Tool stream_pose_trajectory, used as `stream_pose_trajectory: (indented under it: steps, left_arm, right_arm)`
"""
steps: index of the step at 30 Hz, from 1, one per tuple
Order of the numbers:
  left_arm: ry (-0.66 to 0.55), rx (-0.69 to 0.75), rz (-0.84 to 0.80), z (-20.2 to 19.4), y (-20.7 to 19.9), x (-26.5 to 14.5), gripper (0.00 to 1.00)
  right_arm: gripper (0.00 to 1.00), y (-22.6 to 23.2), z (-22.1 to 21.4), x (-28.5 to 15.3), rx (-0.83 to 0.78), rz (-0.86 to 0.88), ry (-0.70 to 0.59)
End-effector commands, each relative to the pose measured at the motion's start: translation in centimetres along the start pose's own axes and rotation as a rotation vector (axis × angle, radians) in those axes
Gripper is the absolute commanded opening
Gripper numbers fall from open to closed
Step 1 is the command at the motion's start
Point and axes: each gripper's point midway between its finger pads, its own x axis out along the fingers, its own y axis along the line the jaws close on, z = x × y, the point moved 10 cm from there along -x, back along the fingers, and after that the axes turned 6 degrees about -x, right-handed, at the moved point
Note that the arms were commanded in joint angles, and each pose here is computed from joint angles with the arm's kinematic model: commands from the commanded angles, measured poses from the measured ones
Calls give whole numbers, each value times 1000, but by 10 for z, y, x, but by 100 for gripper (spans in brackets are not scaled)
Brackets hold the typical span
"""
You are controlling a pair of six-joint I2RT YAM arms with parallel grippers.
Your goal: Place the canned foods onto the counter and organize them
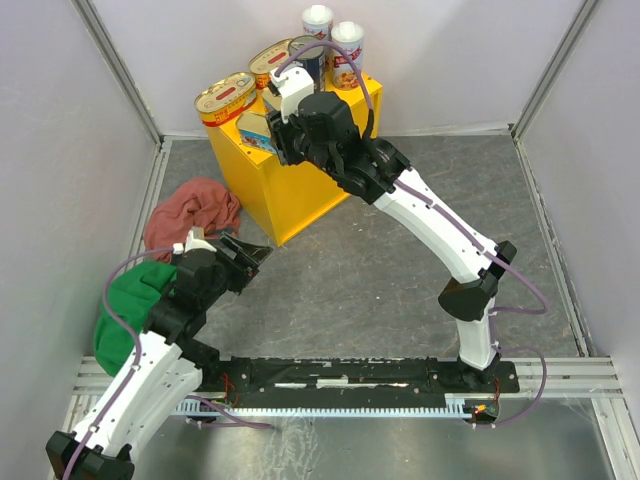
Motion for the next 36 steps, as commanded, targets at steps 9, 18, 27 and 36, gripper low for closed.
stream_pose_trajectory:
  steps: [9,18,27,36]
  left_arm:
    - [-72,45,-101,12,-23,-9,83]
    - [-274,165,-228,47,-94,-14,83]
    - [-471,231,-238,83,-155,-10,78]
    - [-605,321,-249,106,-197,-16,56]
  right_arm:
    - [44,14,18,-1,41,87,-76]
    - [44,17,16,-3,36,108,-66]
    - [44,15,19,-12,35,119,-78]
    - [40,8,19,-23,23,86,-88]
